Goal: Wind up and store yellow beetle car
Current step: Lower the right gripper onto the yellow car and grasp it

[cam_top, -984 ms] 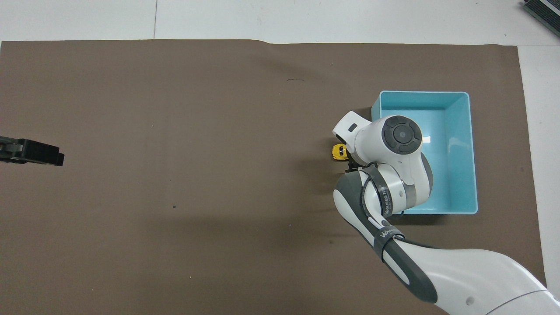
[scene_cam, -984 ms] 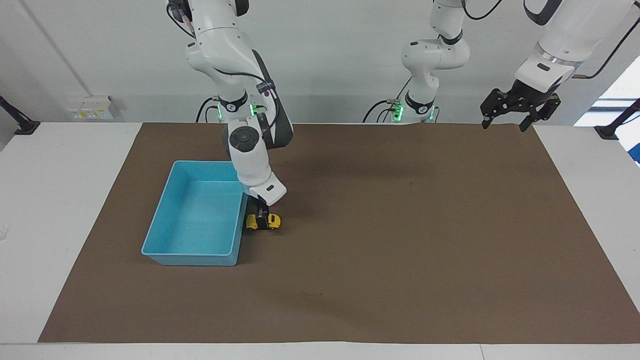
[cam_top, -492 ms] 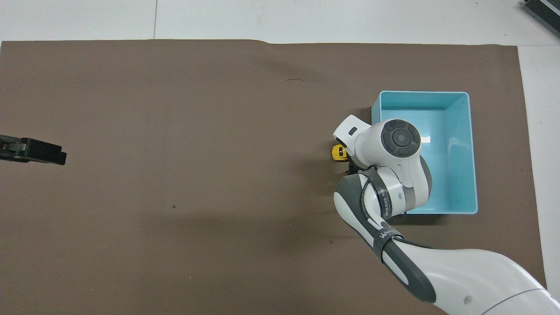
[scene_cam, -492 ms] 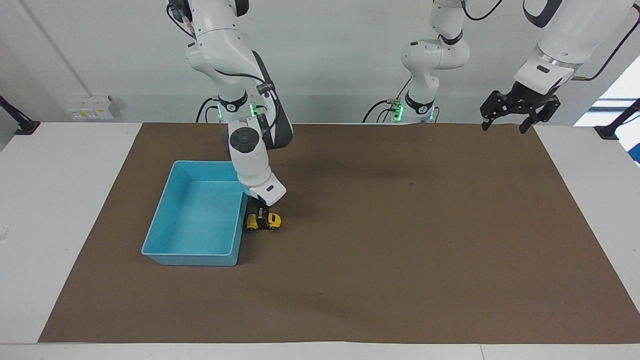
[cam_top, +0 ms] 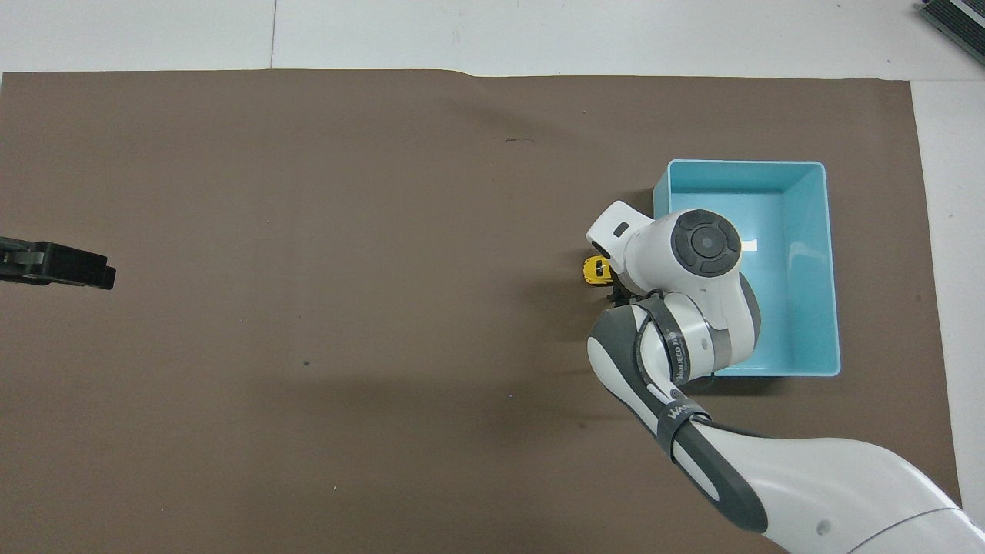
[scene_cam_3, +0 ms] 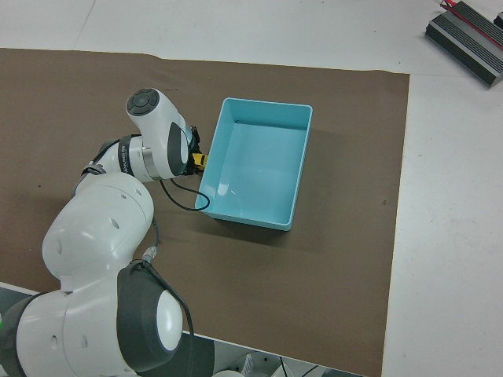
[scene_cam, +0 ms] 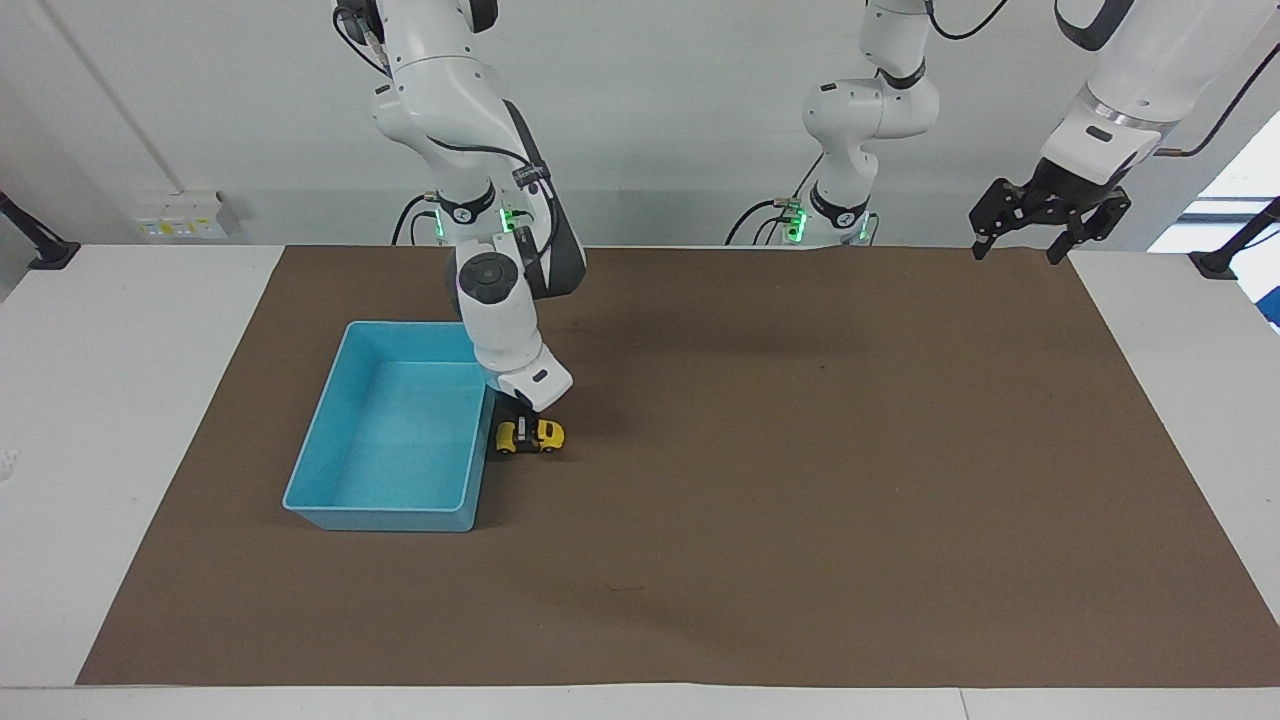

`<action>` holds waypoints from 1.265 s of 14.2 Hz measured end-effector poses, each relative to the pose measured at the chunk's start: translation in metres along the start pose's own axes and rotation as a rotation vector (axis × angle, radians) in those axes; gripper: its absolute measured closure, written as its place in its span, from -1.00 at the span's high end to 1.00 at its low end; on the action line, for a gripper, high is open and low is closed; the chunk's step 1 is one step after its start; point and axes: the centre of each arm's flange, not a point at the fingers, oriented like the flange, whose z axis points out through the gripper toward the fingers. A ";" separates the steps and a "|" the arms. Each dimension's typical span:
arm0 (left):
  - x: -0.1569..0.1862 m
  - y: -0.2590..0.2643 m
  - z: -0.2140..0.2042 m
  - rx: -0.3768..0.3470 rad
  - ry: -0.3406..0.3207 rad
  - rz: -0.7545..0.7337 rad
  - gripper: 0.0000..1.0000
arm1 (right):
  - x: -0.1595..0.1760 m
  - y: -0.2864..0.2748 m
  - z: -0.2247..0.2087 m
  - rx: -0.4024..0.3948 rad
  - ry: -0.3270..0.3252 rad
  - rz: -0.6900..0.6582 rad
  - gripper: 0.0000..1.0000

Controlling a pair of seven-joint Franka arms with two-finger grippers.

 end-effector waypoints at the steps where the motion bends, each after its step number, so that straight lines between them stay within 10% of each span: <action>1: 0.000 0.000 0.000 0.000 0.000 0.000 1.00 | 0.004 -0.001 -0.001 0.007 -0.002 -0.009 -0.08; 18: 0.000 0.000 0.000 0.000 0.000 0.000 1.00 | 0.013 0.023 -0.117 0.044 -0.021 0.004 -0.08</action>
